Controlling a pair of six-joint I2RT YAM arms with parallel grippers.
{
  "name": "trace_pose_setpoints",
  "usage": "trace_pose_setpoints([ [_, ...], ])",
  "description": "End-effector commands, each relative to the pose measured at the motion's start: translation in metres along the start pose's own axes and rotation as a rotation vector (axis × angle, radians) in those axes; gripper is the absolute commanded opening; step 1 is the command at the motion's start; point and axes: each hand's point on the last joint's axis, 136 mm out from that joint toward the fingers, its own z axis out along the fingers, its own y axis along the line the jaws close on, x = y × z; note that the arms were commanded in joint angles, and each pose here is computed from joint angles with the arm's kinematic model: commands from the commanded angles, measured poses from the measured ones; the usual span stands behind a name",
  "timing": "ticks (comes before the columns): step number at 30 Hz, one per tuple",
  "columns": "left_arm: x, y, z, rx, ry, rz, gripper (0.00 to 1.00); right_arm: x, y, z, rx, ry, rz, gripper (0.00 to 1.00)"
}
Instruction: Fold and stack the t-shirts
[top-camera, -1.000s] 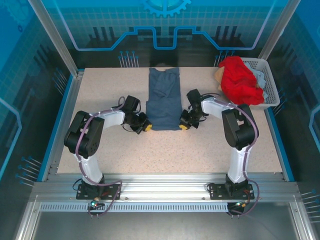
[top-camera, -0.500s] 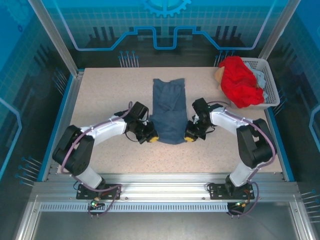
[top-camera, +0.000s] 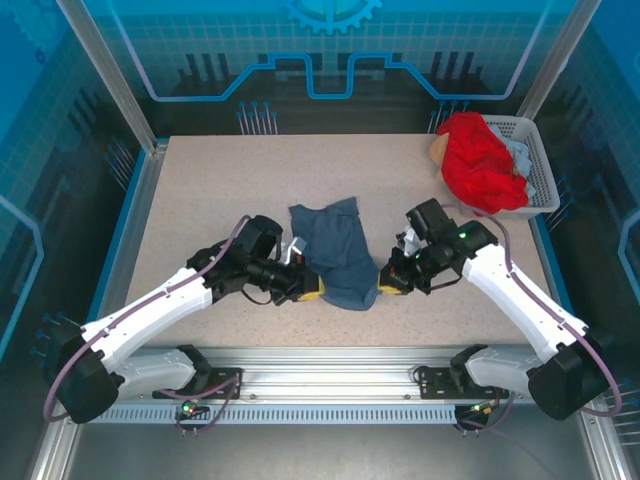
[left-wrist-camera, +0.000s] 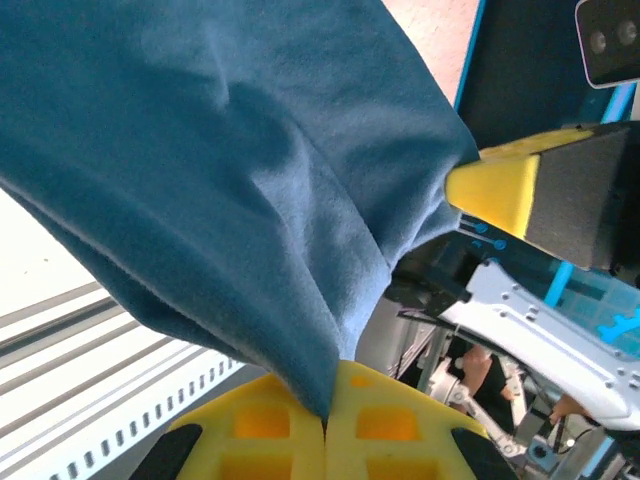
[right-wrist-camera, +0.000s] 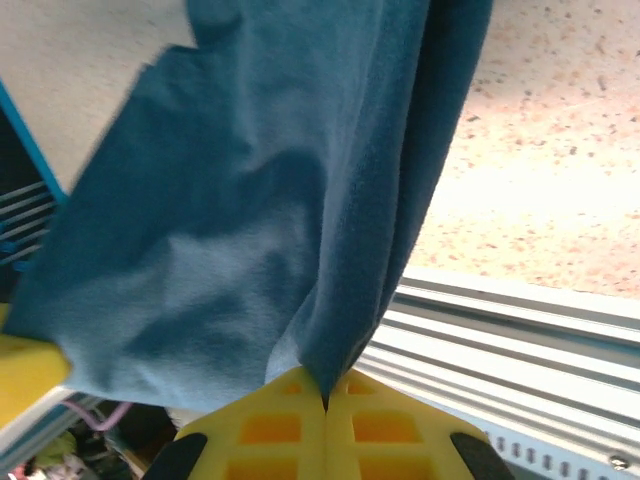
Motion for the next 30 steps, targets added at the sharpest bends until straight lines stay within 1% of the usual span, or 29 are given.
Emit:
trace_pose_setpoints([
  [1, -0.029, -0.019, -0.013, 0.048, -0.115, -0.047, 0.0, -0.008, 0.017, -0.015, -0.017, -0.002, 0.087, 0.0],
  [4, -0.058, -0.023, -0.028, 0.079, -0.227, -0.104, 0.0, -0.029, 0.025, -0.026, 0.0, -0.05, 0.118, 0.0],
  [6, -0.076, -0.022, -0.031, 0.117, -0.273, -0.156, 0.0, -0.047, 0.031, -0.026, -0.021, -0.069, 0.156, 0.0],
  [10, -0.11, -0.016, -0.033, 0.164, -0.321, -0.241, 0.0, -0.08, 0.045, -0.02, -0.047, -0.064, 0.197, 0.0],
  [15, -0.152, 0.001, -0.03, 0.153, -0.346, -0.327, 0.0, -0.135, 0.056, -0.009, -0.033, -0.108, 0.222, 0.0],
  [20, -0.2, 0.032, -0.02, 0.139, -0.361, -0.429, 0.0, -0.193, 0.068, 0.013, -0.038, -0.129, 0.244, 0.0],
  [22, -0.224, 0.043, -0.018, 0.163, -0.378, -0.47, 0.0, -0.216, 0.07, 0.024, -0.021, -0.138, 0.257, 0.0],
  [24, -0.251, 0.059, -0.018, 0.146, -0.4, -0.502, 0.02, -0.245, 0.076, 0.04, -0.036, -0.149, 0.248, 0.0],
  [25, -0.263, 0.067, -0.018, 0.134, -0.406, -0.513, 0.03, -0.258, 0.081, 0.049, -0.055, -0.148, 0.239, 0.05],
  [26, -0.275, 0.076, -0.019, 0.114, -0.417, -0.529, 0.09, -0.273, 0.091, 0.061, -0.103, -0.14, 0.204, 0.2],
  [27, -0.286, 0.084, -0.021, 0.101, -0.431, -0.538, 0.22, -0.285, 0.095, 0.07, -0.118, -0.132, 0.187, 0.33],
  [28, -0.295, 0.091, -0.023, 0.085, -0.445, -0.545, 0.3, -0.294, 0.095, 0.076, -0.113, -0.128, 0.178, 0.4],
  [29, -0.303, 0.096, -0.027, 0.068, -0.461, -0.542, 0.39, -0.305, 0.093, 0.085, -0.1, -0.126, 0.162, 0.44],
  [30, -0.311, 0.097, -0.032, 0.059, -0.48, -0.524, 0.46, -0.312, 0.092, 0.086, -0.082, -0.137, 0.14, 0.48],
])
